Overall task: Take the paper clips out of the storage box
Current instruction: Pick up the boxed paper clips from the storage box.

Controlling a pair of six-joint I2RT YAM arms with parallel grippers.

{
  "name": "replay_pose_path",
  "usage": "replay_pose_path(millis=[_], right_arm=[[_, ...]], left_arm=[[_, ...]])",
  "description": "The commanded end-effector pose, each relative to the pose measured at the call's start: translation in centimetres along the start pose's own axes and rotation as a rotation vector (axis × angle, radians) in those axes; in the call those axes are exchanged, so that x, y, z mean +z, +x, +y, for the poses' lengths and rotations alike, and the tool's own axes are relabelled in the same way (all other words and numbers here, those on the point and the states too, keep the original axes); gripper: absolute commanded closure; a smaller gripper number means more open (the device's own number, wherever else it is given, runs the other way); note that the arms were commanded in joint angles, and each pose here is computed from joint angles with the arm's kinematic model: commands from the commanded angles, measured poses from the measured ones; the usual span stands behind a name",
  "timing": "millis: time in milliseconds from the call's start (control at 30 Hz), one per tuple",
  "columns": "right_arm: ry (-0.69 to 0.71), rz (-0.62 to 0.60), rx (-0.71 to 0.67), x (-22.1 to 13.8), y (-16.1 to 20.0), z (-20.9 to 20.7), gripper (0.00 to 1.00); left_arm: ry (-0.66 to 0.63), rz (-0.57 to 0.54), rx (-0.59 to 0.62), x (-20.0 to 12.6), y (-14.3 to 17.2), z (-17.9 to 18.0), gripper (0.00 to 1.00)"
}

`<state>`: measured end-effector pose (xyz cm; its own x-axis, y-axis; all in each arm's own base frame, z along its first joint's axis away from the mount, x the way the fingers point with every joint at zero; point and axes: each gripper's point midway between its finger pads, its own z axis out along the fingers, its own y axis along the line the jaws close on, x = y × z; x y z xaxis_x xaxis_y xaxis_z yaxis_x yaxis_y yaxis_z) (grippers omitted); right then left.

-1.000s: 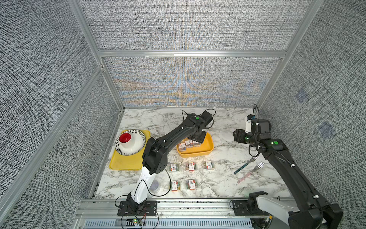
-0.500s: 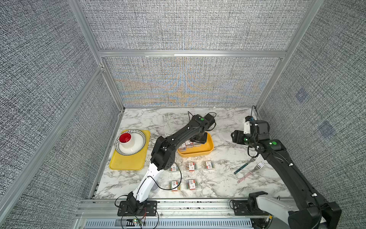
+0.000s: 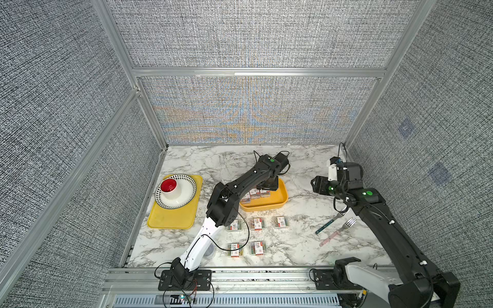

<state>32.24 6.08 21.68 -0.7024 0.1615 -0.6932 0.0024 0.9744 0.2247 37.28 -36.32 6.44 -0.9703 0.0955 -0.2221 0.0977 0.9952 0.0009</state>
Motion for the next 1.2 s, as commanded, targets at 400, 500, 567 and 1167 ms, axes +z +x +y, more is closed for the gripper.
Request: replay_pose_path(millis=[400,500,567,1167], right_arm=[[-0.017,0.004,0.001,0.3,0.1,0.2,0.29],[-0.019,0.006,0.003,0.4,0.2,0.2,0.29],[-0.023,0.011,0.002,0.5,0.3,0.3,0.29],[-0.026,0.015,0.004,0.9,0.3,0.4,0.29]], left_arm=[[-0.018,0.029,-0.049,2.3,0.5,0.3,0.41],[-0.009,0.034,-0.056,2.7,0.6,0.1,0.40],[-0.005,0.035,-0.059,2.9,0.5,0.0,0.40],[0.010,0.052,-0.059,4.2,0.5,-0.6,0.40]])
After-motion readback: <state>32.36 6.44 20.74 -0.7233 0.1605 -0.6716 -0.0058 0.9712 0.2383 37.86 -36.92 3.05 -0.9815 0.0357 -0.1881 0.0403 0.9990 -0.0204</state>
